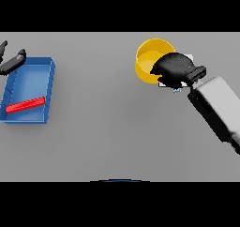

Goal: Pick up the red beaker and tilt it to pour out 1 green nut into yellow bowl. Pick up the yellow bowl and place it on the metallic measuring scale.

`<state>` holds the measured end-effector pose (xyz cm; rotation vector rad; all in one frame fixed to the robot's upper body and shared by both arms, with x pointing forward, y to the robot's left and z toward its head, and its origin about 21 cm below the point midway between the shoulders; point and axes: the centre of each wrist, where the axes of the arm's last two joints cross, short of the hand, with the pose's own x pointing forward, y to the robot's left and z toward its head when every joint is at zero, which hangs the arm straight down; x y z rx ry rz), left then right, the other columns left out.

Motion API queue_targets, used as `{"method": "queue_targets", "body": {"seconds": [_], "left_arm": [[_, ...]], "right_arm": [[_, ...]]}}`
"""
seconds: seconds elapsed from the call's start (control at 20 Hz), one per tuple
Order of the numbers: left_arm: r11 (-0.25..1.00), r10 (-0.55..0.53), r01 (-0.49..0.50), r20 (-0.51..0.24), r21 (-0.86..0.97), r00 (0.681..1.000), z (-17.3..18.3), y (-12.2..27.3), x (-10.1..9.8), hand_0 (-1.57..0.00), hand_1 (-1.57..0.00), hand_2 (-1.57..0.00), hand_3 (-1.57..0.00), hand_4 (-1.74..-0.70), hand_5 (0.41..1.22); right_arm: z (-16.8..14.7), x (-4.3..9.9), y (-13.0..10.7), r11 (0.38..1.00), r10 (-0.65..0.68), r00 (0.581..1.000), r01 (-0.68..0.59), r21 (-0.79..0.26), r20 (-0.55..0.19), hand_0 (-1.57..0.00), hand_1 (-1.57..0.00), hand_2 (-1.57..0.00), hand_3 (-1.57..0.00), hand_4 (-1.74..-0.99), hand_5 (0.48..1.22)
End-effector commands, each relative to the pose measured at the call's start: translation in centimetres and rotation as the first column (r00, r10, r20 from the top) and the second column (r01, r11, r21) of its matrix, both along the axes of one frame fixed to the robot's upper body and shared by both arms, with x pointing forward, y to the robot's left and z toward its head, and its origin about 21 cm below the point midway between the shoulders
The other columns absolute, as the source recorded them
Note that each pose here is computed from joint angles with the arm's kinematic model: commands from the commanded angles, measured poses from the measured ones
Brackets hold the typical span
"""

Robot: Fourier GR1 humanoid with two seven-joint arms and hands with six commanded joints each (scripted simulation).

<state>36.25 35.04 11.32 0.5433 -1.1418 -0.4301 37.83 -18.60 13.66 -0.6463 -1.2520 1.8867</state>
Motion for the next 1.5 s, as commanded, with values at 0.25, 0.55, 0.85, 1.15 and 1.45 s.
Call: {"method": "queue_targets", "body": {"seconds": [0.25,0.55,0.85,1.15,1.45], "left_arm": [[1.0,0.017,-0.017,-0.011,0.003,1.0,0.6,-0.5,-0.2,0.0,0.0,0.0,0.0,-0.85,0.76],[1.0,0.027,-0.027,-0.03,0.013,0.999,0.5,-0.7,-0.2,0.0,0.0,0.0,0.0,-0.86,0.784],[1.0,0.022,-0.022,-0.033,0.018,0.999,0.2,-1.1,-0.2,0.0,0.0,0.0,0.0,-0.86,0.809],[1.0,0.024,-0.023,-0.04,0.017,0.999,0.3,-0.7,-0.2,0.0,0.0,0.0,0.0,-0.84,0.783],[1.0,0.019,-0.018,-0.043,0.022,0.999,0.3,-0.8,-0.3,0.0,0.0,0.0,0.0,-0.83,0.771]], "right_arm": [[-0.4,2.5,-3.0,0.992,-0.124,0.991,0.124,0.004,0.045,-1.57,-1.57,-1.55,-1.15,-1.741,1.221],[-2.5,3.8,-6.0,0.977,-0.215,0.976,0.214,0.017,0.026,-1.57,-1.57,-1.48,-1.21,-1.741,1.221],[-4.7,4.5,-6.4,0.966,-0.259,0.966,0.259,0.023,-0.016,-1.57,-1.57,-1.39,-1.37,-1.741,1.221],[-5.7,4.6,-7.3,0.961,-0.277,0.96,0.278,0.008,-0.041,-1.57,-1.57,-1.37,-1.45,-1.741,1.221],[-5.6,4.7,-7.2,0.95,-0.306,0.948,0.311,0.041,-0.09,-1.15,-0.96,-0.85,-0.69,-1.559,1.014]]}}
